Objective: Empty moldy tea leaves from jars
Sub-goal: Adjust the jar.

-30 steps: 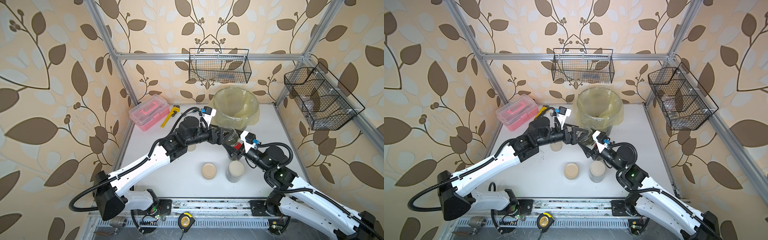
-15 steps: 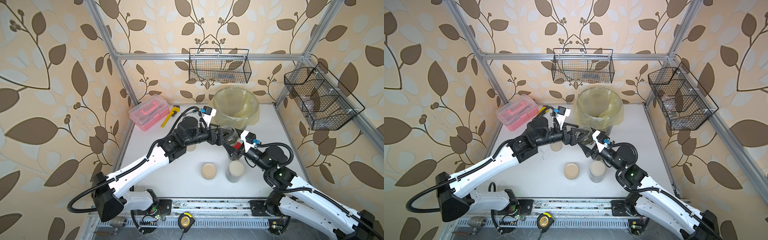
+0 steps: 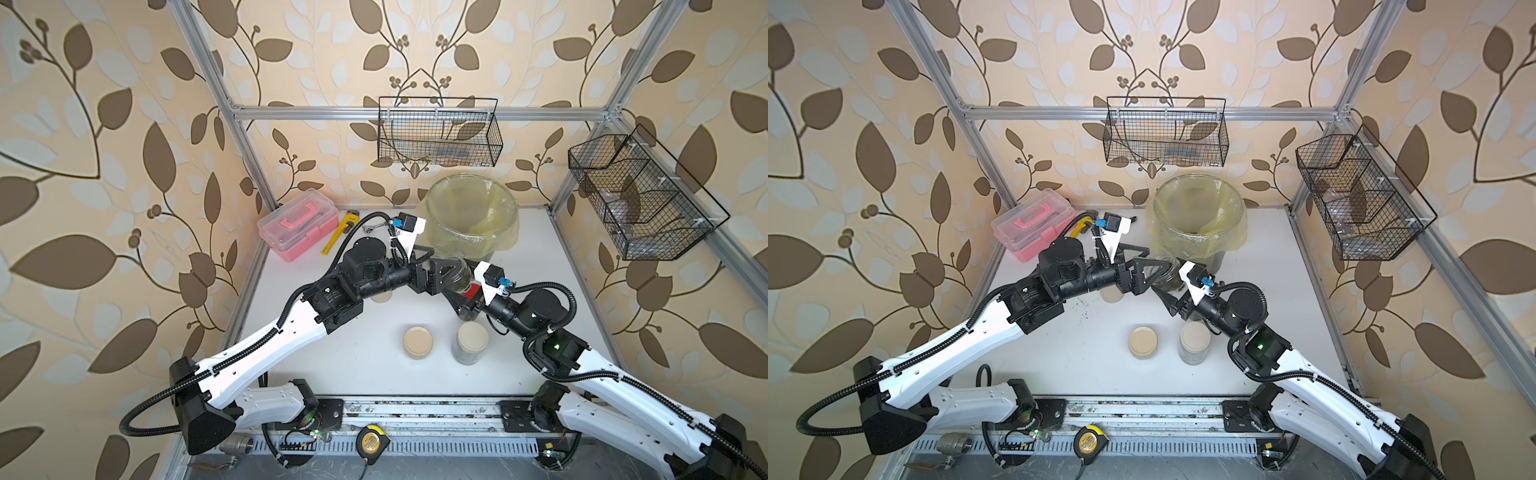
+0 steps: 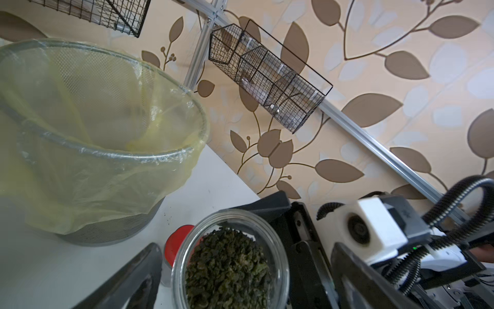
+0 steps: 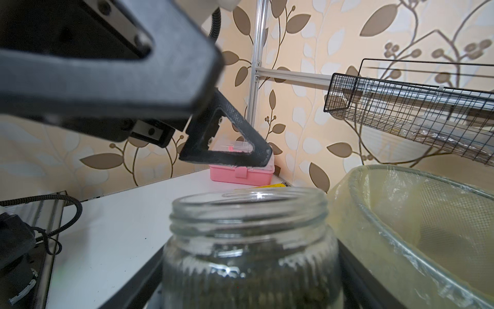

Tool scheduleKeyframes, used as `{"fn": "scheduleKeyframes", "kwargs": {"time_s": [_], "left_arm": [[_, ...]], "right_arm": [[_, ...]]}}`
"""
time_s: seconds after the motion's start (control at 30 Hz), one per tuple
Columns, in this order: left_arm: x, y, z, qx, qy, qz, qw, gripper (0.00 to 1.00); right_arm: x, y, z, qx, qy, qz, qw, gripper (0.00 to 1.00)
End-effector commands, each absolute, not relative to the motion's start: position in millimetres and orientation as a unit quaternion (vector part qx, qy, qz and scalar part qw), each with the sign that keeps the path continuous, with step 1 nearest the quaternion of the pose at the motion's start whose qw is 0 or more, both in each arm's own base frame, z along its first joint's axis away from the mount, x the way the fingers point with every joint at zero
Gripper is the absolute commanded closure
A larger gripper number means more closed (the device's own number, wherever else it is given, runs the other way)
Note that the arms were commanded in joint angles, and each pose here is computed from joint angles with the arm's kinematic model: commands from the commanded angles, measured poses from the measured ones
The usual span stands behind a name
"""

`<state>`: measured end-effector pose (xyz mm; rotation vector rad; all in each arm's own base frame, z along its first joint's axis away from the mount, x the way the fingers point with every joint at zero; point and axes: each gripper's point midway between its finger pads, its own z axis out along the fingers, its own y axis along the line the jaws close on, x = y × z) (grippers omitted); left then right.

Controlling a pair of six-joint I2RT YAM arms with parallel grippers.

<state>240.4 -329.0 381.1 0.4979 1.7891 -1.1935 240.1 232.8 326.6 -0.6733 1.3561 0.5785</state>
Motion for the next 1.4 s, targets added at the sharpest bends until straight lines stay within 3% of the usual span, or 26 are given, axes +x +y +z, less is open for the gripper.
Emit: {"fn": "scheduleKeyframes", "kwargs": {"time_s": [0.0,0.47,0.7,0.77,0.83,0.9,1.13,1.37], "left_arm": [[239.6,-333.7,385.2,0.221,0.724,-0.474,0.45,0.01],[243.2,-360.7,368.6,0.218,0.734,-0.509,0.393,0.01],[247.3,-361.3,361.3,0.198,0.759,-0.499,0.369,0.22],[246.4,-361.5,364.5,0.192,0.757,-0.506,0.366,0.29],[246.3,-360.1,372.6,0.179,0.753,-0.516,0.367,0.35],[249.8,-356.3,379.7,0.155,0.755,-0.518,0.371,0.4],[255.5,-342.1,401.6,0.104,0.749,-0.526,0.39,0.52],[251.3,-337.9,418.3,0.1,0.731,-0.544,0.4,0.53]], "right_arm": [[234.0,231.3,364.6,-0.296,0.564,0.269,0.723,0.75],[231.8,231.6,362.7,-0.301,0.562,0.269,0.722,0.75],[231.5,232.3,363.5,-0.303,0.558,0.268,0.724,0.74],[232.2,231.8,363.1,-0.303,0.558,0.266,0.725,0.69],[231.6,231.3,363.8,-0.302,0.555,0.266,0.728,0.55],[231.9,230.2,364.0,-0.298,0.552,0.265,0.732,0.35],[231.5,220.9,372.2,-0.267,0.524,0.264,0.765,0.0],[233.3,225.6,372.3,-0.27,0.496,0.274,0.779,0.01]]}}
